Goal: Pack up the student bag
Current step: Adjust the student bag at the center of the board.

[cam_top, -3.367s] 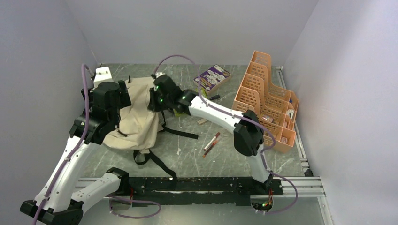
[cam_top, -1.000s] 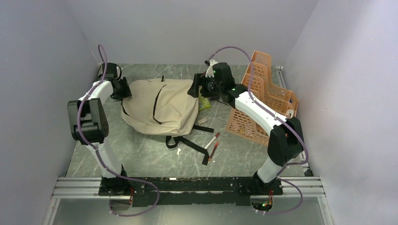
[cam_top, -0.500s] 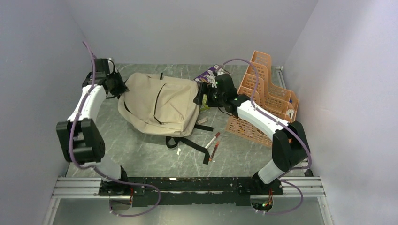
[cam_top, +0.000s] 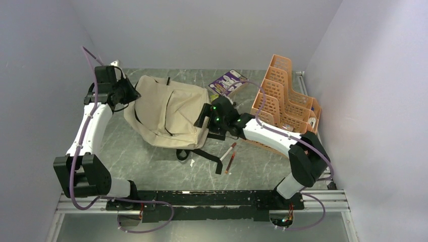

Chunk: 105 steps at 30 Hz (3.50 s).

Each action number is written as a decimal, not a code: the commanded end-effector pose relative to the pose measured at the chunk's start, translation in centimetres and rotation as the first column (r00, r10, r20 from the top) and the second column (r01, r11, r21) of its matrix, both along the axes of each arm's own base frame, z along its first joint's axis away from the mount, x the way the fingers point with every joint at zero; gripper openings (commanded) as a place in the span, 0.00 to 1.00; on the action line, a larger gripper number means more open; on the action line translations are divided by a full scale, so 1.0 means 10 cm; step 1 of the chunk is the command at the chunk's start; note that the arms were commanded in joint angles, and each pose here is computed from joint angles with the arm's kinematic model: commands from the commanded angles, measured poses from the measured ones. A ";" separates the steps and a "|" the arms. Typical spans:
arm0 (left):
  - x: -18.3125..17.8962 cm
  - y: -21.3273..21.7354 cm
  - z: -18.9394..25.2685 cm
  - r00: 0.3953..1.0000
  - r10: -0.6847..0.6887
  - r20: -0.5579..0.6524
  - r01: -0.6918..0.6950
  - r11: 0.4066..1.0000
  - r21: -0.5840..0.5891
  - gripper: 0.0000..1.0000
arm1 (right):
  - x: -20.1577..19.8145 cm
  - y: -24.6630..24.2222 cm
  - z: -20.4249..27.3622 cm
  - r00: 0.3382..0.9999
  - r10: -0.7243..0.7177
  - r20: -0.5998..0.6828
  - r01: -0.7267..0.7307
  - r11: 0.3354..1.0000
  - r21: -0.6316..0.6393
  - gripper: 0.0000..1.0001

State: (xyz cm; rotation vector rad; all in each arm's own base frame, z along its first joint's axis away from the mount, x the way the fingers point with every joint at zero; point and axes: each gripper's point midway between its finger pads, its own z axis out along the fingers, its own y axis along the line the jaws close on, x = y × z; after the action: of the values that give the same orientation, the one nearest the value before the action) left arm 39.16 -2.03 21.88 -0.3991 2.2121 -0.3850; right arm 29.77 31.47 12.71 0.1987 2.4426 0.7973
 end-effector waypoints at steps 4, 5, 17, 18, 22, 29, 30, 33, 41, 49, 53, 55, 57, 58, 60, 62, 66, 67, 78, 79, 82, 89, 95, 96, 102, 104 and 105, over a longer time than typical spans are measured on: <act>-0.05 -0.24 0.19 0.996 -0.063 0.055 0.066 0.997 -0.045 0.05 | 0.01 0.18 -0.37 0.988 -0.116 -0.097 0.115 0.993 -0.016 0.89; -0.06 -0.25 0.20 0.996 -0.065 0.059 0.067 0.997 -0.042 0.05 | 0.01 0.18 -0.43 0.988 -0.116 -0.106 0.113 0.993 -0.027 0.89; -0.12 -0.28 0.42 0.992 -0.062 0.106 0.067 0.997 -0.047 0.05 | 0.04 0.42 -0.46 0.997 -0.023 -0.075 0.023 1.000 -0.002 0.25; -0.12 -0.29 0.49 0.991 -0.063 0.119 0.070 0.996 -0.050 0.05 | 0.05 0.41 -0.33 0.999 -0.025 -0.038 0.025 1.000 -0.007 0.20; -0.14 -0.33 0.96 0.975 -0.056 0.214 0.075 0.994 -0.081 0.05 | 0.11 0.33 0.41 0.989 -0.057 0.133 0.053 0.998 0.035 0.00; -0.24 -0.52 1.94 0.912 -0.073 0.404 0.155 0.973 -0.173 0.05 | 0.18 0.23 1.79 0.921 -0.051 0.386 0.006 0.993 0.117 0.00; -0.27 -0.53 2.11 0.897 -0.072 0.435 0.164 0.970 -0.177 0.05 | 0.18 0.24 1.94 0.911 -0.046 0.410 -0.007 0.992 0.126 0.00; -0.34 -0.53 2.41 0.875 -0.062 0.480 0.164 0.971 -0.173 0.05 | 0.21 0.26 2.31 0.878 -0.044 0.476 -0.032 0.988 0.150 0.00; -0.49 -0.23 2.92 0.825 0.040 0.563 0.014 0.996 -0.090 0.05 | 0.49 0.55 2.74 0.755 0.084 0.650 -0.138 0.990 0.033 0.00; -0.61 0.03 2.91 0.815 0.133 0.564 -0.130 0.990 -0.046 0.05 | 0.91 1.13 2.98 0.537 0.283 0.795 -0.281 0.948 -0.148 0.00; -0.63 0.19 2.66 0.833 0.194 0.518 -0.216 0.976 -0.017 0.05 | 1.10 1.48 2.87 0.455 0.353 0.818 -0.367 0.911 -0.189 0.00; -0.64 0.28 2.47 0.840 0.238 0.487 -0.268 0.964 -0.008 0.05 | 1.24 1.66 2.65 0.441 0.381 0.813 -0.407 0.892 -0.197 0.00; -0.65 0.34 2.25 0.849 0.279 0.449 -0.307 0.952 -0.012 0.05 | 1.37 1.78 2.46 0.434 0.399 0.808 -0.444 0.875 -0.194 0.00; -0.64 0.33 2.10 0.858 0.284 0.427 -0.307 0.951 -0.016 0.05 | 1.42 1.84 2.36 0.431 0.407 0.806 -0.465 0.865 -0.189 0.00; -0.63 0.30 1.80 0.877 0.289 0.383 -0.303 0.953 -0.025 0.05 | 1.56 1.91 2.12 0.437 0.411 0.800 -0.491 0.854 -0.170 0.00; -0.62 0.30 1.38 0.898 0.303 0.318 -0.311 0.950 -0.028 0.05 | 1.71 1.95 1.85 0.446 0.411 0.795 -0.512 0.846 -0.151 0.02; -0.62 0.29 0.72 0.924 0.314 0.219 -0.319 0.948 -0.013 0.05 | 2.01 1.96 1.27 0.483 0.434 0.761 -0.528 0.837 -0.142 0.07; -0.63 0.29 0.59 0.928 0.315 0.200 -0.319 0.948 -0.010 0.05 | 2.09 1.94 1.10 0.496 0.441 0.748 -0.530 0.836 -0.142 0.09; -0.91 0.21 -0.30 0.952 0.305 0.018 -0.306 0.952 0.001 0.05 | 2.34 1.68 0.42 0.589 0.471 0.656 -0.507 0.848 -0.155 0.56; -0.95 0.20 -0.36 0.954 0.301 0.001 -0.301 0.954 0.004 0.05 | 2.33 1.64 0.42 0.602 0.470 0.646 -0.495 0.854 -0.161 0.60; -1.04 0.19 -0.48 0.954 0.298 -0.040 -0.297 0.955 0.011 0.14 | 2.30 1.48 0.50 0.656 0.445 0.610 -0.441 0.881 -0.169 0.66; -1.25 0.34 -0.39 0.935 0.345 -0.089 -0.335 0.936 0.104 0.72 | 1.97 0.94 0.60 0.858 0.248 0.450 -0.233 0.968 -0.089 0.68; -1.25 0.38 0.06 0.942 0.334 -0.015 -0.330 0.936 0.122 0.78 | 1.42 0.61 0.18 0.980 0.055 0.193 -0.068 0.996 0.063 0.66; -1.23 0.36 0.14 0.948 0.318 0.005 -0.316 0.941 0.122 0.78 | 1.33 0.59 0.15 0.986 0.042 0.164 -0.057 0.995 0.087 0.65; -1.01 0.31 0.53 0.969 0.207 0.133 -0.227 0.960 0.165 0.71 | 0.73 0.73 -0.11 0.992 0.121 0.048 -0.127 0.982 0.141 0.61; -0.87 0.11 0.51 0.984 0.107 0.142 -0.129 0.979 0.160 0.71 | 0.57 0.84 -0.20 0.987 0.158 0.031 -0.161 0.977 0.140 0.61; -0.80 0.00 0.46 0.989 0.059 0.137 -0.080 0.985 0.153 0.69 | 0.52 0.88 -0.25 0.985 0.172 0.022 -0.173 0.975 0.139 0.62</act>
State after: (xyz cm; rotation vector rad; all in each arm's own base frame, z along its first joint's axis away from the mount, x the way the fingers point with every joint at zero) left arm 28.84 0.93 26.24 -0.5667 2.0586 -0.1033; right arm 37.20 37.34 8.83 0.0632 2.4375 0.9241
